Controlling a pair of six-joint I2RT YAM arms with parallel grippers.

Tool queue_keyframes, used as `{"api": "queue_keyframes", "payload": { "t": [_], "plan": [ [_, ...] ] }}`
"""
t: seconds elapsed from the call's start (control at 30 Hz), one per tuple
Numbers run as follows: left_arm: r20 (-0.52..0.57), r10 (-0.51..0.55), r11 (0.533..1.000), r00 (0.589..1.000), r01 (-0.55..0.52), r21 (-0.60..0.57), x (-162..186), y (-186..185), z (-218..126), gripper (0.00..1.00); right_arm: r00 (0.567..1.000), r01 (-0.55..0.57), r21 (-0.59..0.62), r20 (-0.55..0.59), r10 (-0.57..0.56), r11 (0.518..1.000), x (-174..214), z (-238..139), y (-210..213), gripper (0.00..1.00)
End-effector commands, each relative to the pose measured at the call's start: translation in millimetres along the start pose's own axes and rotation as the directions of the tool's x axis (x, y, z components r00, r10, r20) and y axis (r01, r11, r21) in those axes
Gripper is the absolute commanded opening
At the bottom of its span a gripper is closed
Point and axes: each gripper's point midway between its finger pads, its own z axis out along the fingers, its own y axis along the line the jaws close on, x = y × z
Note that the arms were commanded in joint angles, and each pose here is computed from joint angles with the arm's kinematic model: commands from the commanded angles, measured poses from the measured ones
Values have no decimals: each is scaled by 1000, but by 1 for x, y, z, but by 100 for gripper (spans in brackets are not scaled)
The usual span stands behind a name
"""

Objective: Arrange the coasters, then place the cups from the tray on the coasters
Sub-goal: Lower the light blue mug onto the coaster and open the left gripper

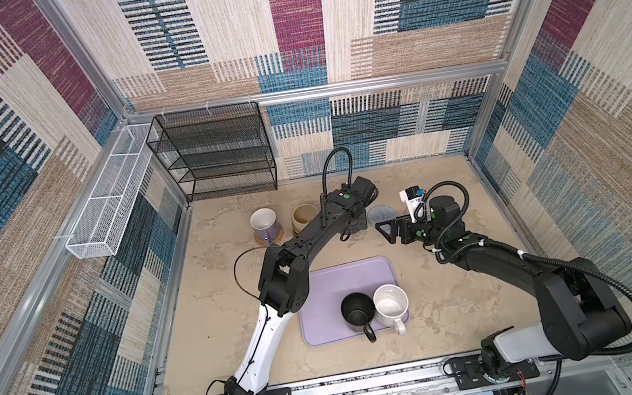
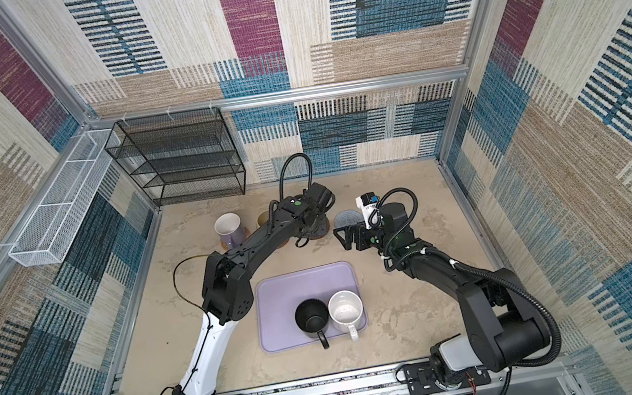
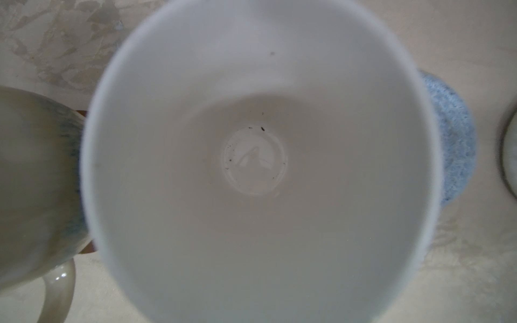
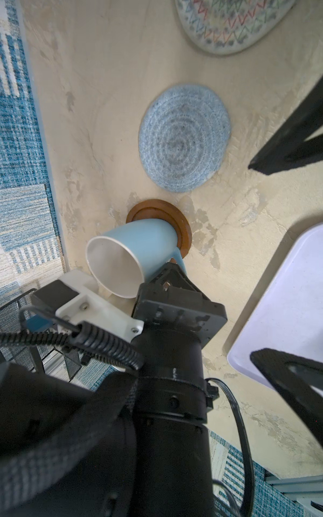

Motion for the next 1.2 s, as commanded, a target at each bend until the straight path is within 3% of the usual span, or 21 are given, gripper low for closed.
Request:
{"api": "queue_keyframes", "payload": {
  "t": [0.0,0.3,0.6,0.77,0.9,1.07,1.17],
  "plan": [
    [21,-22,1000,1000,22,-8,-6,3,-3,29,1000,8,-14,12,-8,1000,-3,1,3,100],
    [-7,-28,998,1000,28,63,-1,-8,-14,39,1000,1,-14,9,-1,1000,-2,0,3,100],
    [63,-42,990,997,33,134,-6,-3,-50,44,1000,-23,-14,21,23,1000,-6,-11,9,100],
    [126,-66,979,990,39,202,-7,5,-91,62,998,-57,-18,-24,57,998,-4,-19,17,100],
    [175,-90,972,980,48,232,0,20,-121,99,997,-76,-37,-27,75,996,-9,-29,27,100],
    [228,-112,956,967,42,289,19,40,-148,99,996,-89,-95,-25,87,992,-11,-41,44,100],
    [256,-113,947,960,25,321,32,51,-167,99,994,-96,-17,-44,95,995,-9,-40,31,100]
  ]
}}
